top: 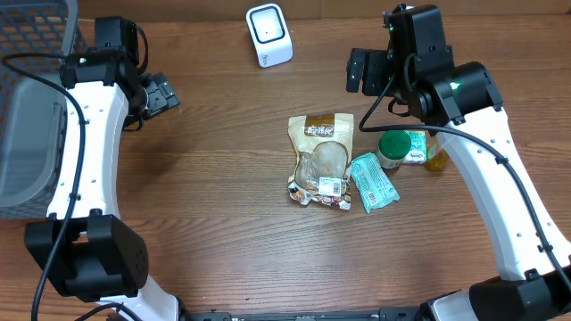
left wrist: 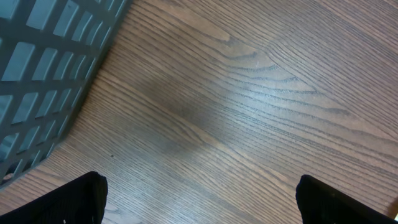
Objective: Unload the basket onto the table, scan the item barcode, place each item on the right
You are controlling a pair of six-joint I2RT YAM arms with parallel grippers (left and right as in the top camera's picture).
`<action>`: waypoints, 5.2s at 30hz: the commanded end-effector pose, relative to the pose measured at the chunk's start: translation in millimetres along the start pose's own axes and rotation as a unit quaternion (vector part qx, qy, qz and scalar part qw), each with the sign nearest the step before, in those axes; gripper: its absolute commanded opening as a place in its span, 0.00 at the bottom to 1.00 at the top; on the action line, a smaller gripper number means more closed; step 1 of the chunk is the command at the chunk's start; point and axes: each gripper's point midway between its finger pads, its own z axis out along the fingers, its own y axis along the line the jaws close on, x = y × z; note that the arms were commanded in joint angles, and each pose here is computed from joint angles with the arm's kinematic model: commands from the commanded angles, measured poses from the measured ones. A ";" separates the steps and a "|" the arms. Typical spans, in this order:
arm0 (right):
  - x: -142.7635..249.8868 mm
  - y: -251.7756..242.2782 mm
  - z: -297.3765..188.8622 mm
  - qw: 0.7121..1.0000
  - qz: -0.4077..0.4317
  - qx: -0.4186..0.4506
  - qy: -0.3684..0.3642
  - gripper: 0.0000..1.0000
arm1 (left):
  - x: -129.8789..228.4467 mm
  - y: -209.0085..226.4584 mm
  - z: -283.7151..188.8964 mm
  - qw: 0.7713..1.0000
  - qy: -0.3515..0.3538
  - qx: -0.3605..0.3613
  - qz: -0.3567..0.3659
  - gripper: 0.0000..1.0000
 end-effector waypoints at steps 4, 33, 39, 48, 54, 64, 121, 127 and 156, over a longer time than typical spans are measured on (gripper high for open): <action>-8.8 0.2 -7.2 1.000 0.004 -0.001 -0.015 1.00 | -3.2 -0.4 -2.1 1.000 -0.006 -0.002 -0.005 1.00; -16.2 -3.4 -50.2 0.998 0.010 -0.015 -0.057 1.00 | -3.2 -0.4 -2.1 1.000 -0.006 -0.002 -0.005 1.00; -29.8 -8.9 -129.4 0.989 0.021 -0.043 -0.141 1.00 | -3.2 -0.4 -2.1 1.000 -0.006 -0.002 -0.005 1.00; -13.0 -28.2 -237.2 0.964 0.036 -0.080 -0.250 1.00 | -3.2 -0.4 -2.1 1.000 -0.006 -0.002 -0.005 1.00; 38.1 -46.4 -245.7 0.963 0.036 -0.081 -0.254 1.00 | -3.2 -0.4 -2.1 1.000 -0.006 -0.002 -0.005 1.00; 132.1 -91.8 -194.3 0.979 0.057 -0.019 -0.194 1.00 | -3.2 -0.4 -2.1 1.000 -0.006 -0.002 -0.005 1.00; 146.0 -107.8 -230.9 0.959 -0.001 0.006 -0.285 1.00 | -3.2 -0.4 -2.1 1.000 -0.006 -0.002 -0.005 1.00; 84.3 -70.9 -285.4 0.865 -0.151 -0.023 -0.478 1.00 | -3.2 -0.4 -2.1 1.000 -0.006 -0.002 -0.005 1.00; 157.9 -67.1 -113.5 0.834 -0.188 -0.066 -0.514 1.00 | -3.2 -0.4 -2.1 1.000 -0.006 -0.002 -0.005 1.00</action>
